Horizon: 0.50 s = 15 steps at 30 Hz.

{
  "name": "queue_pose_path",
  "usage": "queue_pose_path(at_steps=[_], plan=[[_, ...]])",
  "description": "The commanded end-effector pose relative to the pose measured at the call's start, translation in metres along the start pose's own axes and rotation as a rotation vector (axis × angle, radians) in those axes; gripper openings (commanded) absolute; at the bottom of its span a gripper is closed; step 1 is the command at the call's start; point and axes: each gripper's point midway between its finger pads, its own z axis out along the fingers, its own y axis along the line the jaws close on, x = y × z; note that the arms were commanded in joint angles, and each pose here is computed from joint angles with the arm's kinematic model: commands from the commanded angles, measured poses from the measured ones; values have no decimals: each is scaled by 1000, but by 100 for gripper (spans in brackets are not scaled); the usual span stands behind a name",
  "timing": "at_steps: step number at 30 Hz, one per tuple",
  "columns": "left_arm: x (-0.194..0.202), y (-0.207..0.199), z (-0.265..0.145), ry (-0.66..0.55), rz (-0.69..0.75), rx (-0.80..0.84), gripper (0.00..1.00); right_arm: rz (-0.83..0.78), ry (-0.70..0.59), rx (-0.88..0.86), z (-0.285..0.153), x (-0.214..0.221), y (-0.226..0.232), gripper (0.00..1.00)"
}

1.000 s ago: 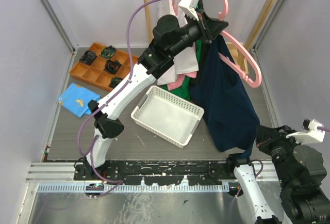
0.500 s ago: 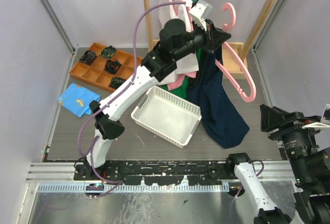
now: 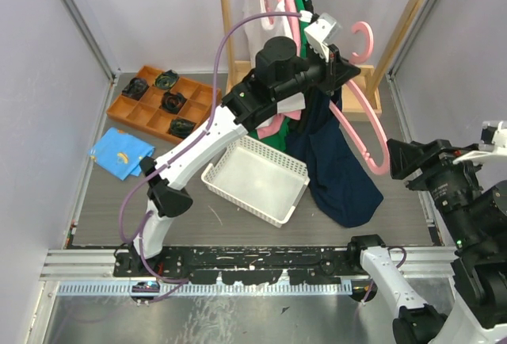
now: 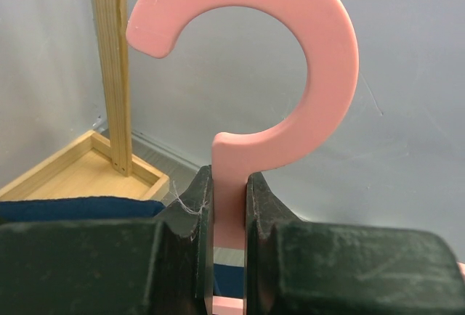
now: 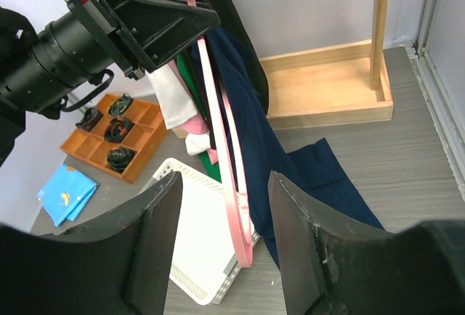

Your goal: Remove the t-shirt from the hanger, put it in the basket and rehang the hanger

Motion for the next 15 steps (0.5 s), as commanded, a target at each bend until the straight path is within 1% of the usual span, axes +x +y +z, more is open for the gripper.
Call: queue_pose_path(at_steps=[1,5,15], plan=[[-32,-13,-15,-46,29,33,0,-35,31,-41,10,4,6,57],[-33,-17,-17,-41,32,41,0,-33,80,-40,17,15,5,57],[-35,-31,-20,-41,30,86,0,-47,135,-45,29,29,3,58]])
